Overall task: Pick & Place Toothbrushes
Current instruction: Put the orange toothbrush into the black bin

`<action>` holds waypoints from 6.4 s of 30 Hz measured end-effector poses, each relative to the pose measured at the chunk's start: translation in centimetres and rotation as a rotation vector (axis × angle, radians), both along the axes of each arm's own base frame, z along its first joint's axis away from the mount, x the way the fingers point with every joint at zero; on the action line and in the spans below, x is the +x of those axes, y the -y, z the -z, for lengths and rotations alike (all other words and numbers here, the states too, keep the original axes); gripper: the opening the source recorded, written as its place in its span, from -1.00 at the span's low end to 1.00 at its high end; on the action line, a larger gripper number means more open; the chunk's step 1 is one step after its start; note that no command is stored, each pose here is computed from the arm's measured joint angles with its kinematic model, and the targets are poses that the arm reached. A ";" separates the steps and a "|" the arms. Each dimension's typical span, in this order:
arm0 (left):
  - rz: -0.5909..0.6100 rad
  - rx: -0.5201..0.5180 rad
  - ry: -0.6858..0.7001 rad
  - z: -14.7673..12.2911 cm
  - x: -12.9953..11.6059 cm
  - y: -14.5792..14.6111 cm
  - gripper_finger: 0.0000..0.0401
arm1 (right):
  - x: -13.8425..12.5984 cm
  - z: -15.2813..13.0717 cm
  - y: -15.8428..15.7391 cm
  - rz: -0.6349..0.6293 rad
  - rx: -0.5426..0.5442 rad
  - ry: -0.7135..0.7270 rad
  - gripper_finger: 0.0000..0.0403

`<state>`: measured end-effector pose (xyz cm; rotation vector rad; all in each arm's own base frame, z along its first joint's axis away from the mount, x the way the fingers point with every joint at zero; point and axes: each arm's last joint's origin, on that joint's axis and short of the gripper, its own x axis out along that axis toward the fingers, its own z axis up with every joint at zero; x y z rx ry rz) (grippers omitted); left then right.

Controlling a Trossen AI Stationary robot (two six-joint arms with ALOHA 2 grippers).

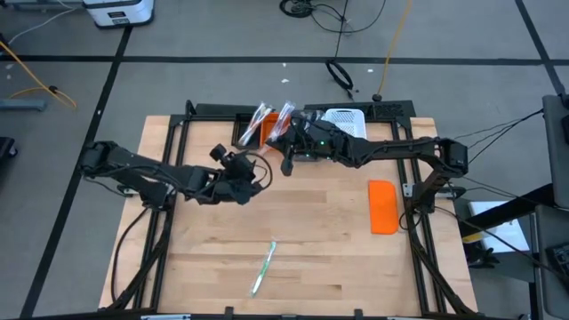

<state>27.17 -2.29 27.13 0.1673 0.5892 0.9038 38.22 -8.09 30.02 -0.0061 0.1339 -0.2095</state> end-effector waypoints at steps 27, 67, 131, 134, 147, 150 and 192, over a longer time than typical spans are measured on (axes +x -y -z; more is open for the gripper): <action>0.166 0.136 0.161 1.8 1.5 0.0 -0.13 | 0.3 0.0 -1.5 -0.044 -0.047 -0.009 -0.96; 0.207 -0.008 0.268 1.6 2.1 -3.0 -0.99 | 0.3 0.3 -1.8 -0.059 -0.045 -0.036 -0.92; -0.171 -0.346 0.154 4.2 -4.7 -19.0 -0.99 | -5.7 8.2 -13.3 -0.206 0.057 -0.149 0.10; -0.161 -0.353 0.161 4.3 -4.6 -19.1 -0.99 | -5.9 8.5 -13.2 -0.207 0.060 -0.136 0.09; -0.167 -0.404 0.114 6.8 -3.6 -20.1 -0.99 | -6.1 8.8 -13.7 -0.223 0.060 -0.146 0.08; -0.152 -0.413 0.121 6.8 -3.6 -20.1 -0.99 | -6.1 8.8 -13.7 -0.224 0.057 -0.146 0.07; -0.171 -0.461 0.085 7.6 -3.6 -20.0 -0.99 | -6.6 9.5 -13.6 -0.218 0.089 -0.125 0.05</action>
